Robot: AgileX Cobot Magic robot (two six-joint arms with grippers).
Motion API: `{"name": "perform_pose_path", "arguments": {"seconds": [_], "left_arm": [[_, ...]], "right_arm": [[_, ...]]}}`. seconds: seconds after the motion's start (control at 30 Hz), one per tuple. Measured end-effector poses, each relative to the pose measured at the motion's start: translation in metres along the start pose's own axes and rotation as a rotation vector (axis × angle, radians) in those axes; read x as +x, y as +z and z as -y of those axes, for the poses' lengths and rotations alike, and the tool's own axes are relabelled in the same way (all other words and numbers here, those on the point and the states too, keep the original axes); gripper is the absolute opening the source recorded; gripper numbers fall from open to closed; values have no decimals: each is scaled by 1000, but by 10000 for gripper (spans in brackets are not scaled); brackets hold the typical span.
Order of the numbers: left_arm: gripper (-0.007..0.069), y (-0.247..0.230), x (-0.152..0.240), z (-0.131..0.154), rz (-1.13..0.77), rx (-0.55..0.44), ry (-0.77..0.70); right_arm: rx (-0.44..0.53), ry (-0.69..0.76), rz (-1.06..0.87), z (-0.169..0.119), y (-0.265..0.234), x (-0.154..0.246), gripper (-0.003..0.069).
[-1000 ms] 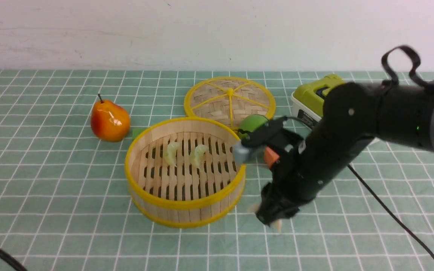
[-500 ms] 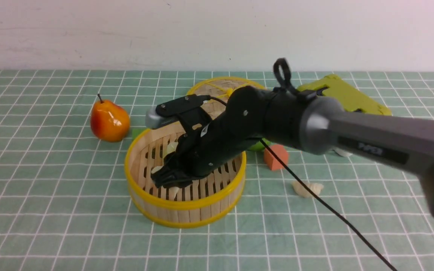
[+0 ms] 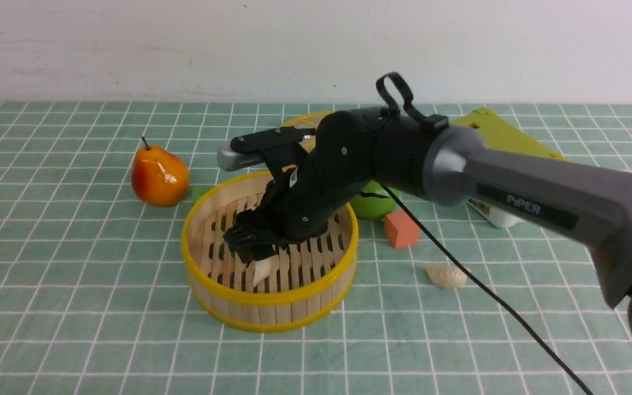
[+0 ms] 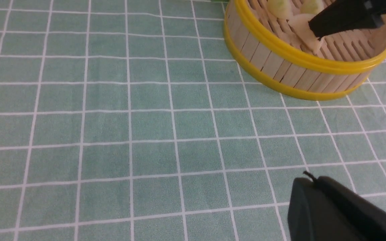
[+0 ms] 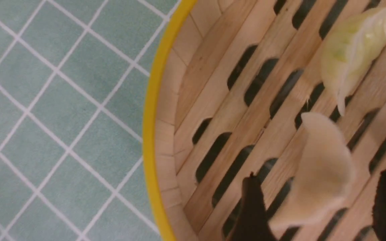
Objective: Put the dumplings into the steamer on the table with the blue tablecloth.
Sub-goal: 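Place the dumpling in the bamboo steamer basket with the right gripper, then reach for and grasp a dumpling lying on the table beside the steamer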
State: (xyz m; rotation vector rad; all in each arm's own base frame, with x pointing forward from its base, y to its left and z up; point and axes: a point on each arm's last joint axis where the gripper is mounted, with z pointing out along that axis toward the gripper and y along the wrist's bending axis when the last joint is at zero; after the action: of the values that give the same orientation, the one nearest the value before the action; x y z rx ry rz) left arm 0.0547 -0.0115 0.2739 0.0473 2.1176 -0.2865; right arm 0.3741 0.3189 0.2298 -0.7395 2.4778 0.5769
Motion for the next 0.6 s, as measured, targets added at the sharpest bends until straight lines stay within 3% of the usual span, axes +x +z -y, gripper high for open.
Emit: {"name": "perform_pose_path", "arguments": {"seconds": [0.17, 0.3, 0.47, 0.6], "left_arm": [[-14, 0, 0, 0, 1, 0, 0], [-13, 0, 0, 0, 2, -1, 1], [-12, 0, -1, 0, 7, 1, 2], [-11, 0, -2, 1, 19, 6, 2]], "right_arm": [[154, -220, -63, 13, -69, -16, 510], [331, -194, -205, 74, -92, -10, 512], [275, -47, -385, 146, -73, 19, 501], [182, 19, -446, 175, -44, 37, 465]]}}
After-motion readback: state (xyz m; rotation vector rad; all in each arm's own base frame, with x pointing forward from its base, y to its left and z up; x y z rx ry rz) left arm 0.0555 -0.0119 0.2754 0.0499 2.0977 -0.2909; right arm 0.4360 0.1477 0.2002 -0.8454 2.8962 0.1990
